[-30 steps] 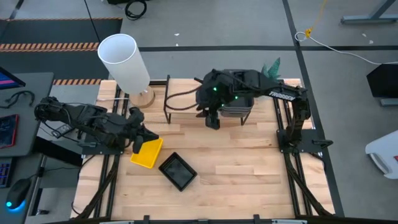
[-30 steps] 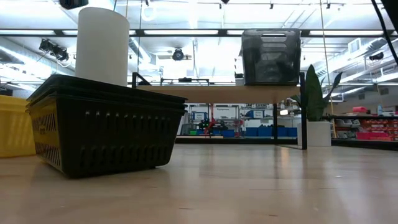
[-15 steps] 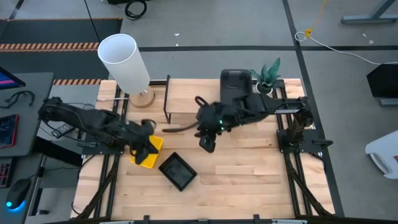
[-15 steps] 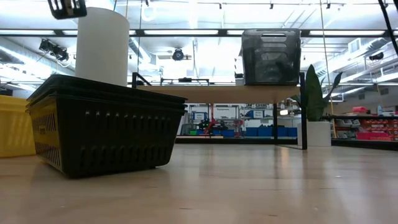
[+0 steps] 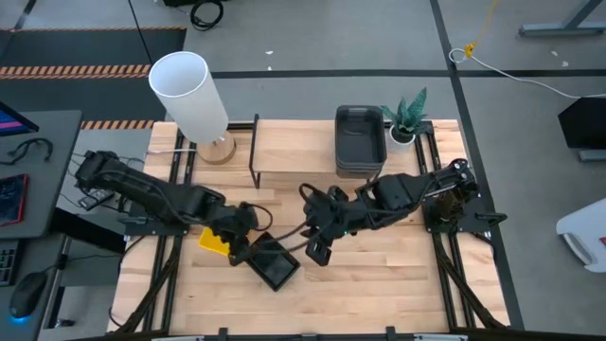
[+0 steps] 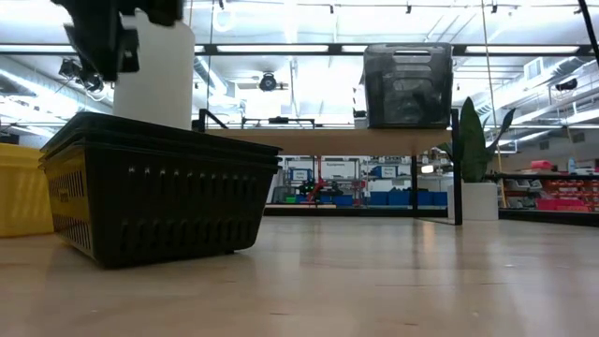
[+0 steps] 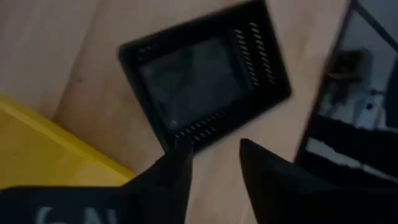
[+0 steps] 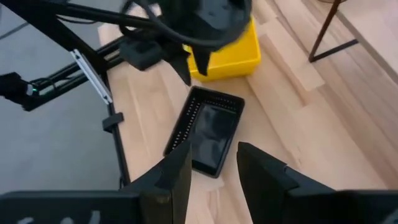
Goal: Stack baskets on shelf by color
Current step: Put the stacked black bins on the shelf
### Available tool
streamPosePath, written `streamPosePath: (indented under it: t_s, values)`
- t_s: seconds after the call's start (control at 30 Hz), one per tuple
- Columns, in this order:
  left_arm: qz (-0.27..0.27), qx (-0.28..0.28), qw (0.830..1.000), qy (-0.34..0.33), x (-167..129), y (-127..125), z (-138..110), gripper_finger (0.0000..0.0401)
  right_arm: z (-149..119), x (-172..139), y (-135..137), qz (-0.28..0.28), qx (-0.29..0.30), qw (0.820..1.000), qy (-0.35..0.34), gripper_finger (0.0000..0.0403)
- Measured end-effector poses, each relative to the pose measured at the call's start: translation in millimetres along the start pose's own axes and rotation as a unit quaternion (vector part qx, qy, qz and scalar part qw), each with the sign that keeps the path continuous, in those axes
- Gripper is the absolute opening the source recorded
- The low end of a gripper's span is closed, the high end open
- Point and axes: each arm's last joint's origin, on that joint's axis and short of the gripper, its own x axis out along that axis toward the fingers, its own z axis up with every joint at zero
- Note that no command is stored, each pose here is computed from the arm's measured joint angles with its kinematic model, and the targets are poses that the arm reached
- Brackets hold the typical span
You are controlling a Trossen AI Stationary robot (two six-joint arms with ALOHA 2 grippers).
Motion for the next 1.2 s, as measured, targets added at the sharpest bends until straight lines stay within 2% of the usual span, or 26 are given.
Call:
streamPosePath:
  t_s: [0.1,0.23,0.43,0.57,0.73,0.87,0.97,1.07,1.2]
  values:
    - [0.019,-0.016,1.000,0.011,15.0,2.7,5.8,0.0171,-5.6,-1.1,4.6,-0.008,-0.004,1.000,-0.002,0.0134]
    - [0.026,0.017,0.999,0.014,31.9,4.1,14.0,0.0193,-8.8,-2.8,8.8,-0.016,-0.004,1.000,-0.015,0.0134]
    - [0.029,0.075,0.997,0.011,49.6,7.2,24.2,0.0182,-10.8,-4.0,12.2,-0.011,0.021,1.000,-0.018,0.0134]
    - [0.029,0.139,0.990,0.007,50.1,7.1,25.5,0.0168,-13.6,-5.7,17.3,0.001,0.037,0.999,-0.021,0.0134]
    - [0.031,0.245,0.969,-0.016,45.4,-1.5,29.5,0.0153,-19.9,-8.7,23.3,0.008,0.048,0.999,-0.015,0.0134]
    - [0.063,0.319,0.944,-0.063,44.9,-7.6,33.1,0.0145,-21.2,-15.7,25.6,0.021,0.069,0.997,-0.018,0.0134]
    - [0.061,0.365,0.926,-0.076,44.7,-10.8,34.7,0.0142,-22.8,-25.2,27.4,0.026,0.073,0.997,-0.030,0.0134]
    - [0.057,0.389,0.915,-0.091,44.2,-12.8,37.4,0.0142,-24.6,-32.8,30.1,0.024,0.071,0.996,-0.052,0.0134]
    - [0.015,0.382,0.919,-0.097,43.7,-12.7,42.9,0.0141,-26.8,-37.6,31.8,0.010,0.068,0.995,-0.077,0.0133]
